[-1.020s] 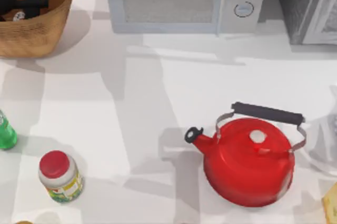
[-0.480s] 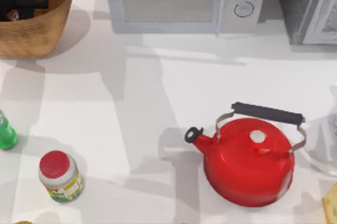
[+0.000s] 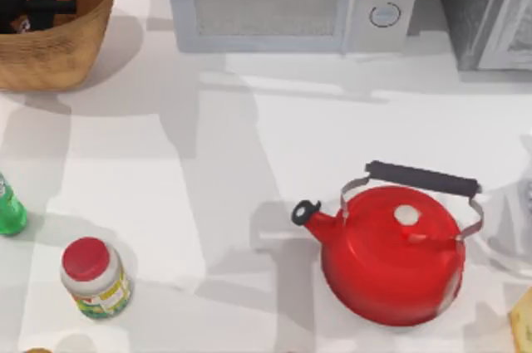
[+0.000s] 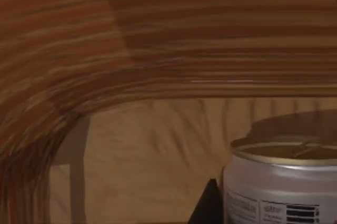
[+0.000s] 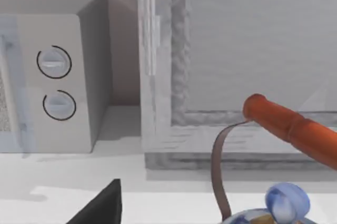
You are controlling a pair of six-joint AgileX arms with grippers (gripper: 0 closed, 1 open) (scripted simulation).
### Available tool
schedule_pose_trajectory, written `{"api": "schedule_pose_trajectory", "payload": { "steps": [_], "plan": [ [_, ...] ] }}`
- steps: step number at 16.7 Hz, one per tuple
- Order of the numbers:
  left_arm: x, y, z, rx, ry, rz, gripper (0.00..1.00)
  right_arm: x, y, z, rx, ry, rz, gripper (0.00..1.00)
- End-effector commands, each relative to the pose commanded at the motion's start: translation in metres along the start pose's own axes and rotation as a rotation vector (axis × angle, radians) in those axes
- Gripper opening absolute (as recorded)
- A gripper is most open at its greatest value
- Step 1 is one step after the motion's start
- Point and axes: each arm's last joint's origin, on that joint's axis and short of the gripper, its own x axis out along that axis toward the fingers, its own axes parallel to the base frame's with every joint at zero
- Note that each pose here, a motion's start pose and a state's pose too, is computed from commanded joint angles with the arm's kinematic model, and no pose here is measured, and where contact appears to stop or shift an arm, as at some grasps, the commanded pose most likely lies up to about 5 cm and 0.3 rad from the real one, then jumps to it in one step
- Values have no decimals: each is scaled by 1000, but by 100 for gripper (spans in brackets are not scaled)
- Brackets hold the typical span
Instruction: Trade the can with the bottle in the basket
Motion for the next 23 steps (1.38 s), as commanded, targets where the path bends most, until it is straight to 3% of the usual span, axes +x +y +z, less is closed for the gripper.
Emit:
{"api": "schedule_pose_trajectory", "payload": {
  "steps": [5,10,15,23],
  "plan": [
    [-36,-19,-1,48,-69,-8,0,0,0,0,0,0,0,100],
    [-116,-36,-25,67,-215,-10,0,0,0,0,0,0,0,100],
    [-203,-50,-92,76,-402,-4,0,0,0,0,0,0,0,100],
    [-262,-43,-199,-25,-672,89,0,0,0,0,0,0,0,100]
  ]
}}
